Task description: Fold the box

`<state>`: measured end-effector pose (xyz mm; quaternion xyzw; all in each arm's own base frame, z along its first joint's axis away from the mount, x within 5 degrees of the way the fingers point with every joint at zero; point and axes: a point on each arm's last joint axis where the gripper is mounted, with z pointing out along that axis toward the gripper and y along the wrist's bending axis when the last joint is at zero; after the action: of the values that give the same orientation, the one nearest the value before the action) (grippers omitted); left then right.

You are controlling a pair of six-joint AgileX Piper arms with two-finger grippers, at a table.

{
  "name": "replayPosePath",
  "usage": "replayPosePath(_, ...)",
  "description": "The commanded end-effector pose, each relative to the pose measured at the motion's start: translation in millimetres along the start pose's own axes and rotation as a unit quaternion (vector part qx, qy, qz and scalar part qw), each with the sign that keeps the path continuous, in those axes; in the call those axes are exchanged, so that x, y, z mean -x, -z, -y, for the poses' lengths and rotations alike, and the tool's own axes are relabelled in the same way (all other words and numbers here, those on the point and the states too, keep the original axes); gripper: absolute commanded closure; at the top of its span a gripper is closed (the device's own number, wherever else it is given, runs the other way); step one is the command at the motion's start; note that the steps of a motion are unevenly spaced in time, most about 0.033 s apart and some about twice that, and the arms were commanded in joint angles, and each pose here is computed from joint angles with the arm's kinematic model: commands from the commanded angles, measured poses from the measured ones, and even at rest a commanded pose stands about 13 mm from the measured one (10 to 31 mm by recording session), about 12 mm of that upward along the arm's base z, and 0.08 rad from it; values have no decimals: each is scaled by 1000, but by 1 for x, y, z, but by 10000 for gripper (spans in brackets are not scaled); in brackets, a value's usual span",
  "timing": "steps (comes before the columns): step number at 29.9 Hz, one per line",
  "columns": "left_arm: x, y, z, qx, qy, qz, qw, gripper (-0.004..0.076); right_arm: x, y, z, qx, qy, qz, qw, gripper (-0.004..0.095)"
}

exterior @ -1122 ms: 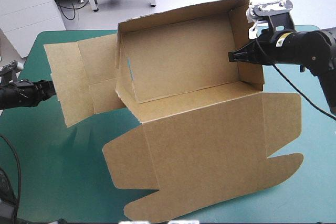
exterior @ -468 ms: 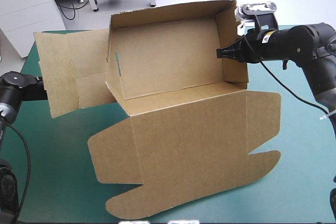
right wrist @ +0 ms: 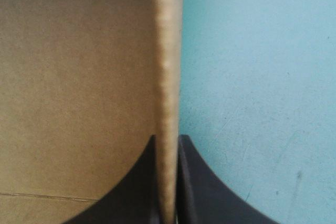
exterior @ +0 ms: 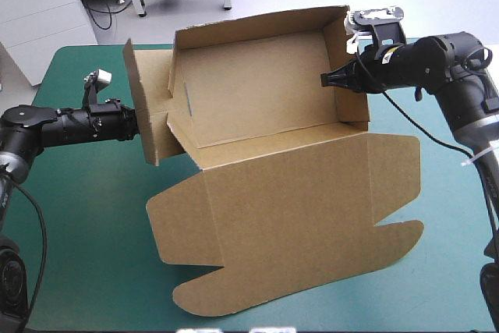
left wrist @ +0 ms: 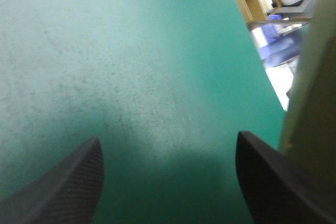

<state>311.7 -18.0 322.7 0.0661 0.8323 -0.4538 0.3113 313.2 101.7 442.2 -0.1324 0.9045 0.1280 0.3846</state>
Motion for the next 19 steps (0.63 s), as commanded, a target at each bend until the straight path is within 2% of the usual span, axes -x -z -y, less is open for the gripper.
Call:
replayPosePath(1,11,10,35,-87,-16,46,995,224,13,25,-3,3,-5,69,998,930)
replayPosePath(7,12,11,49,-120,-30,42,991,224,12,25,4,-32,-5,69,997,931)
replayPosePath(19,16,3,90,-161,-89,27,983,224,12,26,10,-69,-5,69,995,931)
